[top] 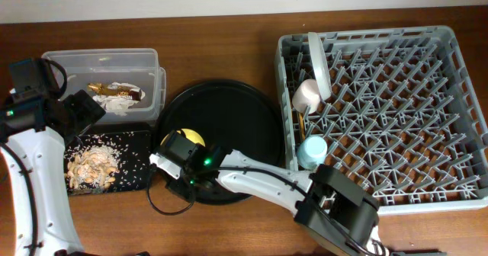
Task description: Sort waste into correct bins and load items into the dishwasher rack
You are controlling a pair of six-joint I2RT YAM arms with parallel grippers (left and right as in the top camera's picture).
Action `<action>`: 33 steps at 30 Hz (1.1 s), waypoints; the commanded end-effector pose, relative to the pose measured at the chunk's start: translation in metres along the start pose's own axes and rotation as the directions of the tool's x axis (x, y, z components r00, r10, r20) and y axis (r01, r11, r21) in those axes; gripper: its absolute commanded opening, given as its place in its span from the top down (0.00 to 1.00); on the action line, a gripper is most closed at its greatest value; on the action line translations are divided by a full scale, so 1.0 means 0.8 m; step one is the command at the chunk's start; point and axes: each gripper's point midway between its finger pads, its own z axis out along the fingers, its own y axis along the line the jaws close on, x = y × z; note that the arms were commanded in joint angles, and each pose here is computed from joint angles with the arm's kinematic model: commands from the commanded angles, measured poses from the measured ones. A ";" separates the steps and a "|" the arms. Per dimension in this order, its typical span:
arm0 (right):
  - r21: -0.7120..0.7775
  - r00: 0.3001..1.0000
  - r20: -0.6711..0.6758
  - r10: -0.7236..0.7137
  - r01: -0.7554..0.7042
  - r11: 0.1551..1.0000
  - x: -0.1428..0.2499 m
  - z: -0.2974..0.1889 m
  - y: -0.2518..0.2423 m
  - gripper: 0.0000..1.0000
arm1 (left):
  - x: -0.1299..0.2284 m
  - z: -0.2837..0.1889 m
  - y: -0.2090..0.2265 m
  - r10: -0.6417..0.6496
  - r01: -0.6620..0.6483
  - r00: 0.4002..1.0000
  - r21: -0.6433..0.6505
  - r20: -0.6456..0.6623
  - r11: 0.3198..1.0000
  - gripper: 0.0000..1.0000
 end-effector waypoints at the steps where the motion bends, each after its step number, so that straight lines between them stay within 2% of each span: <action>1: 0.017 1.000 0.002 -0.007 0.007 1.000 -0.001 0.003 -0.008 0.69 | -0.004 -0.003 0.002 -0.005 0.005 1.000 0.001 0.009 1.000 0.01; 2: 0.017 1.000 0.005 0.000 0.000 1.000 -0.002 0.001 -0.012 0.70 | -0.004 -0.003 0.002 -0.006 0.006 1.000 0.001 0.010 1.000 0.01; 4: -0.046 0.996 0.084 -0.020 0.024 0.999 -0.036 -0.029 0.011 0.70 | -0.004 -0.003 0.002 -0.005 0.005 1.000 0.001 0.009 1.000 0.01; 6: 0.032 0.988 0.136 -0.079 0.075 0.997 -0.058 -0.051 0.001 0.68 | -0.004 -0.003 0.002 -0.006 0.006 1.000 0.001 0.010 1.000 0.01; 7: 0.082 0.991 0.111 -0.077 0.068 0.994 -0.049 -0.041 -0.013 0.58 | -0.004 -0.003 0.002 -0.005 0.005 1.000 0.001 0.009 1.000 0.01; 8: 0.092 0.993 0.089 -0.072 0.064 0.994 -0.041 -0.031 -0.018 0.56 | -0.004 -0.003 0.002 -0.005 0.005 1.000 0.001 0.009 1.000 0.01; 11: 0.101 0.998 0.022 -0.057 0.054 0.993 -0.017 0.004 -0.031 0.56 | -0.004 -0.003 0.002 -0.006 0.006 1.000 0.001 0.010 1.000 0.01; 16: 0.194 0.999 0.005 -0.052 0.050 0.980 -0.013 0.004 -0.052 0.57 | -0.004 -0.003 0.002 -0.006 0.006 1.000 0.001 0.010 1.000 0.01; 17: 0.194 0.999 0.005 -0.051 0.049 0.980 -0.013 0.004 -0.052 0.75 | -0.004 -0.003 0.002 -0.005 0.005 1.000 0.001 0.009 1.000 0.01; 18: 0.193 0.999 0.005 -0.051 0.049 0.980 -0.013 0.004 -0.051 0.83 | -0.004 -0.003 0.002 -0.005 0.005 1.000 0.001 0.009 1.000 0.01; 20: 0.192 1.000 -0.006 0.007 -0.005 0.981 -0.007 0.002 -0.050 0.90 | -0.004 -0.003 0.002 -0.006 0.006 1.000 0.001 0.010 1.000 0.01; 21: 0.192 1.000 -0.012 0.008 -0.005 0.981 -0.006 -0.003 -0.049 0.91 | -0.004 -0.003 0.002 -0.005 0.005 1.000 0.001 0.009 1.000 0.01; 22: 0.193 1.000 -0.003 0.006 -0.005 0.981 -0.011 -0.018 -0.045 0.96 | -0.004 -0.003 0.002 -0.005 0.005 1.000 0.001 0.009 1.000 0.01; 24: 0.158 0.999 0.052 -0.009 0.001 0.987 -0.039 -0.097 -0.016 0.96 | -0.004 -0.003 0.002 -0.005 0.005 1.000 0.001 0.009 1.000 0.01; 25: 0.125 0.995 0.100 -0.022 0.009 0.992 -0.050 -0.160 0.009 0.96 | -0.004 -0.003 0.002 -0.006 0.006 1.000 0.001 0.010 1.000 0.01; 27: 0.146 0.984 0.180 -0.008 -0.019 0.989 -0.041 -0.263 0.013 0.96 | -0.004 -0.003 0.002 -0.005 0.005 1.000 0.001 0.009 1.000 0.01; 29: 0.154 0.952 0.281 0.122 -0.170 0.973 -0.006 -0.369 -0.023 0.96 | -0.004 -0.003 0.002 -0.006 0.006 1.000 0.001 0.010 1.000 0.01; 31: 0.030 0.879 0.393 0.269 -0.305 0.952 0.047 -0.464 -0.059 0.96 | -0.004 -0.003 0.002 -0.005 0.005 1.000 0.001 0.009 1.000 0.01; 33: -0.093 0.800 0.498 0.335 -0.335 0.938 0.080 -0.518 -0.089 0.96 | -0.004 -0.003 0.002 -0.005 0.005 1.000 0.001 0.009 1.000 0.01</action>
